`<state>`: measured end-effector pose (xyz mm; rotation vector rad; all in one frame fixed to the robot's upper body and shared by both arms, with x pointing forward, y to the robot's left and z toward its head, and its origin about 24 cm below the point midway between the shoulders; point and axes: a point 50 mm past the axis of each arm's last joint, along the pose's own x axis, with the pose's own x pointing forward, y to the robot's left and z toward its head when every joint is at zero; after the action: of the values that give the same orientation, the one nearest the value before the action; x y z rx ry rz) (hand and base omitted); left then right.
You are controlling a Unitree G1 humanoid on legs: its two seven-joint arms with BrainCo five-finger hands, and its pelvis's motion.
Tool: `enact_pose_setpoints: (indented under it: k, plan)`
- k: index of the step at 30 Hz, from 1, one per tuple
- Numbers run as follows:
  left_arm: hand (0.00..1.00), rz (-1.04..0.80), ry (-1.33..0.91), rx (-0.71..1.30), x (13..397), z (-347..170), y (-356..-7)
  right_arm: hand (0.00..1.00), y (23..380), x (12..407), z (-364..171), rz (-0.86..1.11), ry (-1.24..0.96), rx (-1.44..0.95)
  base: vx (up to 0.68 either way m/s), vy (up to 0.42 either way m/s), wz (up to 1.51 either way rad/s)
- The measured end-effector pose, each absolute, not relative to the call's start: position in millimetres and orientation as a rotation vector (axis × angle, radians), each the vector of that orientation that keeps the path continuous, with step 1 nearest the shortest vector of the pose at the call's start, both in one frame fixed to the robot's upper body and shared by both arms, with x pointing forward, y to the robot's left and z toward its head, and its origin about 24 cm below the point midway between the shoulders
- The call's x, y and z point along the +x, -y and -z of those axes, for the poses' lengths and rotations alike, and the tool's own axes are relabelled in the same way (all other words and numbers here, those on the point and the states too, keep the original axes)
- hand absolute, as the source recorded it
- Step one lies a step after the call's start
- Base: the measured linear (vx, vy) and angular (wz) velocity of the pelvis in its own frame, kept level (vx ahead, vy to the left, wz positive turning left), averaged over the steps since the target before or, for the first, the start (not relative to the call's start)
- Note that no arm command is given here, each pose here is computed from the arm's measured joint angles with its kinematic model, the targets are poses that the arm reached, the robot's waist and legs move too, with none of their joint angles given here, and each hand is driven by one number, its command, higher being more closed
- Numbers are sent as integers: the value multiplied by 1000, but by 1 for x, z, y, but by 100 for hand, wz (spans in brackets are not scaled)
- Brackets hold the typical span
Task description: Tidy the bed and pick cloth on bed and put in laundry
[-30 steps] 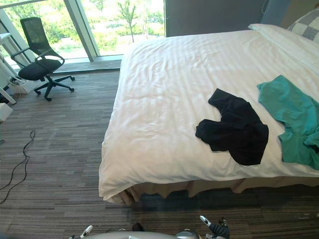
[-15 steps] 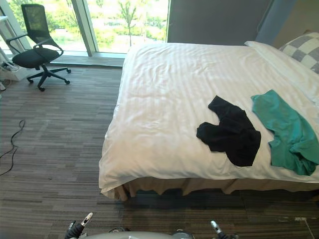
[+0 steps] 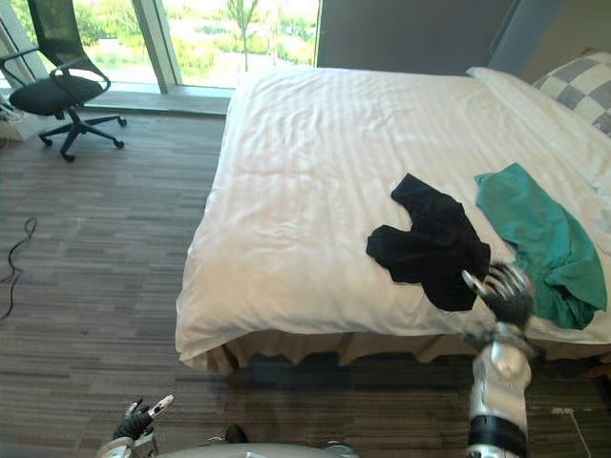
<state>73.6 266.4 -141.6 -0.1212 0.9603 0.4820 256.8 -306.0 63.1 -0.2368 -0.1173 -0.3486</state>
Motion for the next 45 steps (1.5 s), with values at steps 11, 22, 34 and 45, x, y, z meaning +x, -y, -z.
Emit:
enact_pose_setpoints:
  k: [11,22,34,45]
  plan:
    - [0,-424,-994,-112,64,145,-262,100,161,337,-105,-322,211,-347,105,-26,32]
    - [0,-343,-589,-45,213,74,-295,100,70,385,-239,-415,498,-325,-64,-31,33]
    - [0,-135,-405,-98,307,13,-250,100,71,388,-292,-346,592,-251,-72,23,27]
    - [0,-12,-342,-240,337,-10,-205,100,75,402,-258,-272,381,-240,-67,-104,17]
